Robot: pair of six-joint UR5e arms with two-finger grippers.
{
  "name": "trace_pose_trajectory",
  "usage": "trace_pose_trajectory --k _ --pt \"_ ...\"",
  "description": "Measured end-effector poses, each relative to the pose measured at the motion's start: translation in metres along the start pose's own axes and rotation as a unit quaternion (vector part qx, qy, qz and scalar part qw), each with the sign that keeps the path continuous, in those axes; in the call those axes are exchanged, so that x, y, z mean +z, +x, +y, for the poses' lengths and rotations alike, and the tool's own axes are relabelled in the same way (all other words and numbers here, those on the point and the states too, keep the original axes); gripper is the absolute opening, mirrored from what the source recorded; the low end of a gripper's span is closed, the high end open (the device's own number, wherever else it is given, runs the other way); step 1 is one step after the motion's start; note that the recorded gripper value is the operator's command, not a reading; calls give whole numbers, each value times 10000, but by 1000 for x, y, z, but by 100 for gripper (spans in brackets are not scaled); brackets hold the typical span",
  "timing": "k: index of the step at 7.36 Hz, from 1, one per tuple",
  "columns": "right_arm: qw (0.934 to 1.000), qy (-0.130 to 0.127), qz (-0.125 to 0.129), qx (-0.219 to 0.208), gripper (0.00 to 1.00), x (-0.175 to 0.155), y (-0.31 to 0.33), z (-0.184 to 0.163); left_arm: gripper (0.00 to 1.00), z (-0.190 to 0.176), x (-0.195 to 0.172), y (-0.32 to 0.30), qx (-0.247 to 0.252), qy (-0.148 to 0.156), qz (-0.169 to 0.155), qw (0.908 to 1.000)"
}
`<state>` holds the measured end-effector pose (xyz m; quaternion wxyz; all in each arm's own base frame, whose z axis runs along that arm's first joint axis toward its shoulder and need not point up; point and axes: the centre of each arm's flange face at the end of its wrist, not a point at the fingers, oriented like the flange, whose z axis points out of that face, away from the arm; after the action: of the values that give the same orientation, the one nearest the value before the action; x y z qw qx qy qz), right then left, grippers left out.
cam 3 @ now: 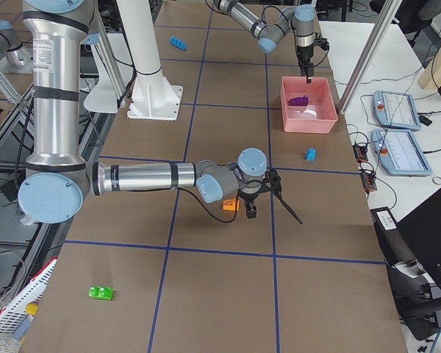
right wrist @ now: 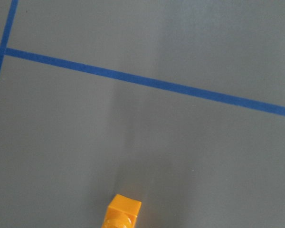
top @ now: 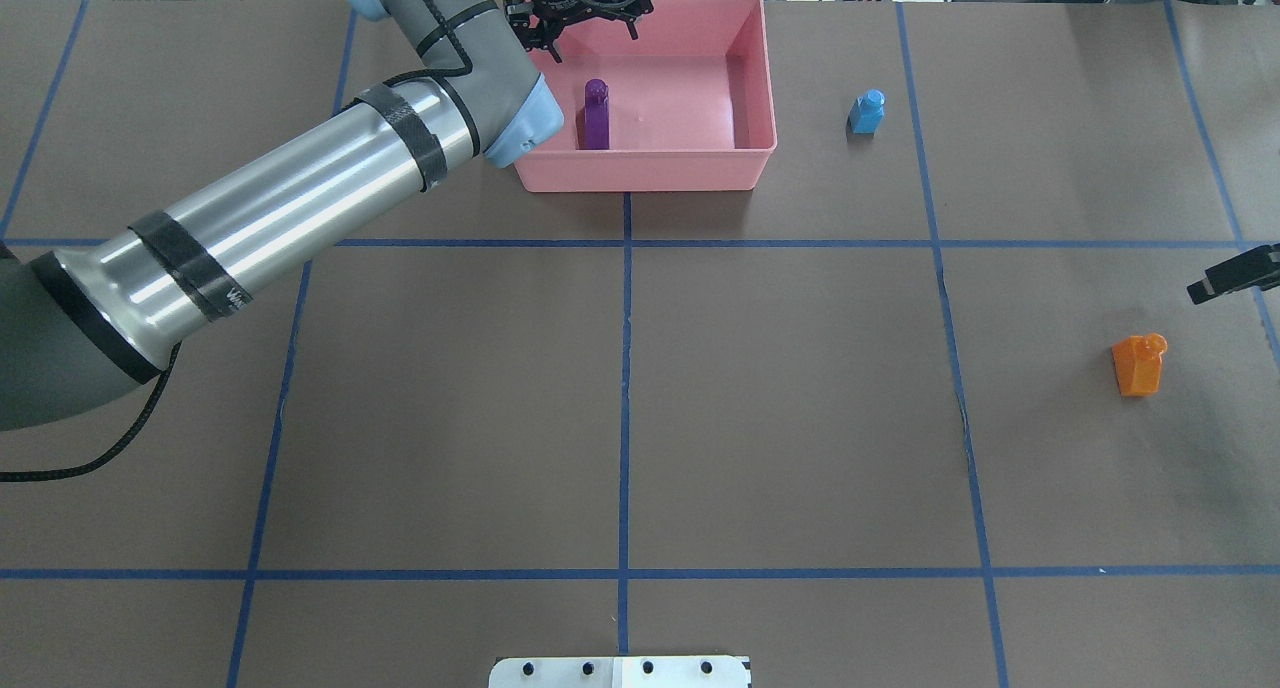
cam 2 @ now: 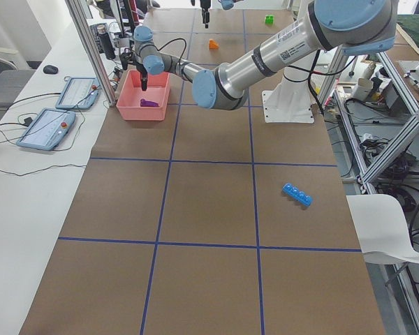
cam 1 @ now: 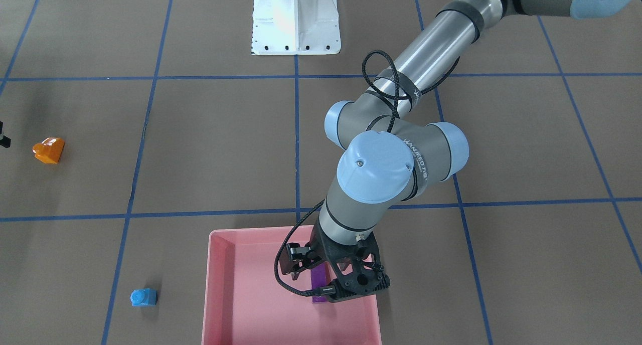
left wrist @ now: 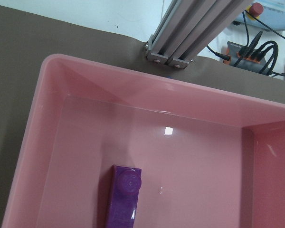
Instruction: Put all blocks into box
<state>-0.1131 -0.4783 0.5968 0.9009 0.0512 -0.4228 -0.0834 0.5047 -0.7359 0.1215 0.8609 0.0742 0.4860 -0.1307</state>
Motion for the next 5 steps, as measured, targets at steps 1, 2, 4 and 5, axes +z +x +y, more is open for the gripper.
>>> trace_pose_trajectory --k 1,2,4,5 --pt "9996 -125 176 168 100 23 -20 -1 96 2 -2 2 -21 -21 -33 10000" --pt "9988 -219 377 212 100 44 -33 1 96 4 -2 3 -28 -34 -46 10000" --pt "9974 -362 560 260 100 72 -43 -2 96 6 -4 5 -23 -41 -34 10000" --pt "9970 -419 583 275 100 82 -46 -6 96 8 -9 8 -16 -51 -19 10000"
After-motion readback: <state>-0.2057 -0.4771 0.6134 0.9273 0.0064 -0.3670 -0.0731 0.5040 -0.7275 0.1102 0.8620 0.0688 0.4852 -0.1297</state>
